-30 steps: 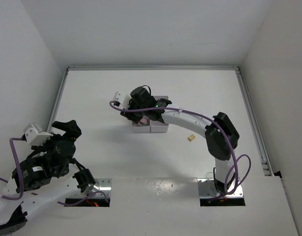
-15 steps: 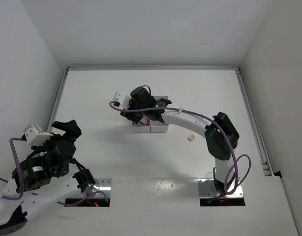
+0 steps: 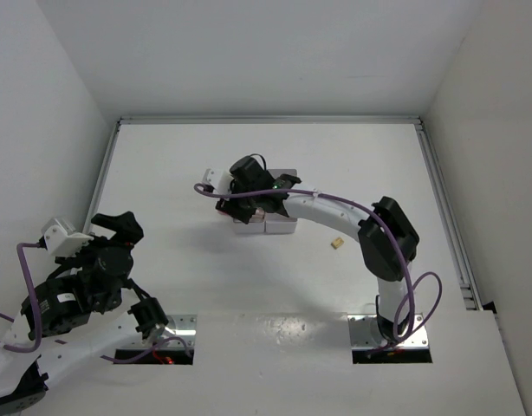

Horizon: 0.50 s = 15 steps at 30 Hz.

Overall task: Sort the stationery into containers
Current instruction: Place the stationery in the storage box.

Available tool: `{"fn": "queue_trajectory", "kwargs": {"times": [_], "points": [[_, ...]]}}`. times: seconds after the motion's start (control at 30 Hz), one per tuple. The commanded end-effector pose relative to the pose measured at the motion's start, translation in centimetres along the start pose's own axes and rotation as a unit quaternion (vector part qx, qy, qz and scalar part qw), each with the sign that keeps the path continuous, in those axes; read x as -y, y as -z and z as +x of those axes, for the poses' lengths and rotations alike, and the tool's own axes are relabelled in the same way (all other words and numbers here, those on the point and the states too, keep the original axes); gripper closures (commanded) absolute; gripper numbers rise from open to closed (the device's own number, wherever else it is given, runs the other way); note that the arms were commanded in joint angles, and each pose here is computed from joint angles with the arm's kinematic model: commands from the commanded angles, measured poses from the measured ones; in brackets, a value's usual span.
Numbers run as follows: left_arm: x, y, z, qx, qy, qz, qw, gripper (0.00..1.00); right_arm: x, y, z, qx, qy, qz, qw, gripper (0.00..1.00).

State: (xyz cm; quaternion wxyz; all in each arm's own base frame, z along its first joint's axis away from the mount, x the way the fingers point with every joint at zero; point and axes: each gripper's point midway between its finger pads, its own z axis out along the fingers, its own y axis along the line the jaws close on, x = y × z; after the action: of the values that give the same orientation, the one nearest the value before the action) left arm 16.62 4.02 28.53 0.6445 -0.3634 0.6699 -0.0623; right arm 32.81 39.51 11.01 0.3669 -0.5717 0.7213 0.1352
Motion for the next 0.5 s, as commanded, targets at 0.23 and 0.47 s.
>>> {"fn": "queue_trajectory", "kwargs": {"times": [0.23, 0.47], "points": [[0.07, -0.02, -0.5, 0.008, 0.012, -0.003, 1.0, 0.01, -0.53, -0.02, 4.09, -0.067, -0.006, -0.009, 0.998, 0.5], [0.07, -0.02, -0.5, 0.008, 0.012, -0.003, 1.0, 0.01, -0.48, 0.13, 3.94, -0.062, -0.005, -0.006, 0.998, 0.65]]}}
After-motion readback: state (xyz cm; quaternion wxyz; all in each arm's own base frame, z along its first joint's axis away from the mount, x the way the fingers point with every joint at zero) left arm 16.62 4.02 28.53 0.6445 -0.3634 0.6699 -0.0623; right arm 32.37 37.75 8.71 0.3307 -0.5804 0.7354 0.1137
